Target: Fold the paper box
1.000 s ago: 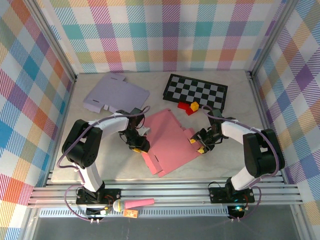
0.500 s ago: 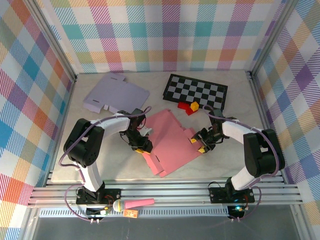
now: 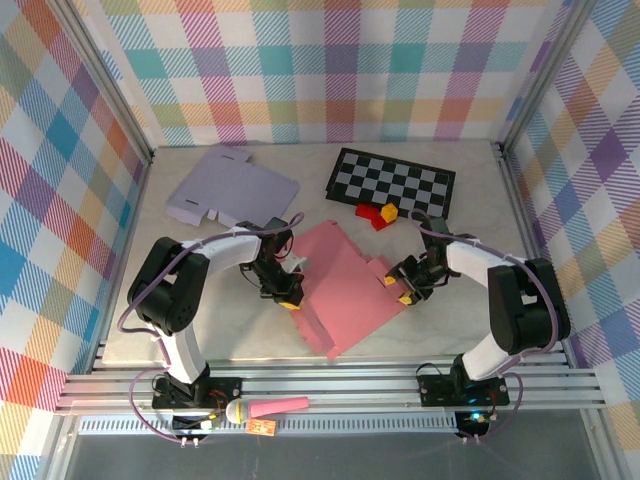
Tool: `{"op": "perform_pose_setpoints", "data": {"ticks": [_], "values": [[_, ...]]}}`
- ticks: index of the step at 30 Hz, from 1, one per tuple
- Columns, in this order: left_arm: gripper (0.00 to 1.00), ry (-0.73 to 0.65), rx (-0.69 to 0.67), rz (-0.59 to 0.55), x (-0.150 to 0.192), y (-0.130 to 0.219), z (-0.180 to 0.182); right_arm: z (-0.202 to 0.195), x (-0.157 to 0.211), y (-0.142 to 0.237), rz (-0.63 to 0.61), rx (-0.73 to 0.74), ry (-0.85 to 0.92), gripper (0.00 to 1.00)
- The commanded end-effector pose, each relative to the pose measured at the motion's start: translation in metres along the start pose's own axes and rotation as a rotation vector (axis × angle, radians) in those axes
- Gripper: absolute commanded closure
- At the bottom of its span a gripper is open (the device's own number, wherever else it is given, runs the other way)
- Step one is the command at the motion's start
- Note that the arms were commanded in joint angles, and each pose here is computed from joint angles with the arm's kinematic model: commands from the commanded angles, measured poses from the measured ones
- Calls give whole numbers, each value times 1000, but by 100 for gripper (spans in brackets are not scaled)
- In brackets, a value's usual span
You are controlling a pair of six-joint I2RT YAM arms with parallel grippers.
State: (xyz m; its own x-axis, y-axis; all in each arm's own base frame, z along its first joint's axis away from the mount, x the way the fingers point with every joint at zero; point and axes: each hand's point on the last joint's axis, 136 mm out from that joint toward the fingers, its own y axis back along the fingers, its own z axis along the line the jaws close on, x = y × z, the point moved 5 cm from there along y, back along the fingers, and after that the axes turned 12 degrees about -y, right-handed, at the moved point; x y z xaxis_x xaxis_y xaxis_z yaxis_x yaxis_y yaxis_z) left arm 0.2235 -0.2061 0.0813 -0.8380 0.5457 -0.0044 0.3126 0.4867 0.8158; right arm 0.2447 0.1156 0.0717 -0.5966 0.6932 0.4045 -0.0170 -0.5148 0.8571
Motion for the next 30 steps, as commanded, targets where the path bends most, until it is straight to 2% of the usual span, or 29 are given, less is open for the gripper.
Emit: {"op": "perform_pose_setpoints", "data": {"ticks": [1, 9, 12, 16, 21, 25, 30], "values": [[100, 11, 56, -52, -12, 9, -18, 5, 1, 16, -35, -10, 12, 48], [100, 127, 147, -266, -45, 59, -58, 13, 22, 88, -230, -99, 29, 33], [100, 136, 167, -319, -54, 78, -72, 10, 33, 104, -254, -176, 9, 25], [100, 147, 202, -344, -64, 89, -81, 4, 43, 96, -177, -298, -44, 18], [100, 177, 264, -390, -76, 96, -88, 9, 44, 77, -93, -503, -23, 6], [100, 181, 296, -414, -82, 103, -93, 15, 38, 61, -38, -586, -51, 5], [100, 178, 313, -413, -83, 104, -96, 26, 25, 47, -26, -653, -85, 9]]}}
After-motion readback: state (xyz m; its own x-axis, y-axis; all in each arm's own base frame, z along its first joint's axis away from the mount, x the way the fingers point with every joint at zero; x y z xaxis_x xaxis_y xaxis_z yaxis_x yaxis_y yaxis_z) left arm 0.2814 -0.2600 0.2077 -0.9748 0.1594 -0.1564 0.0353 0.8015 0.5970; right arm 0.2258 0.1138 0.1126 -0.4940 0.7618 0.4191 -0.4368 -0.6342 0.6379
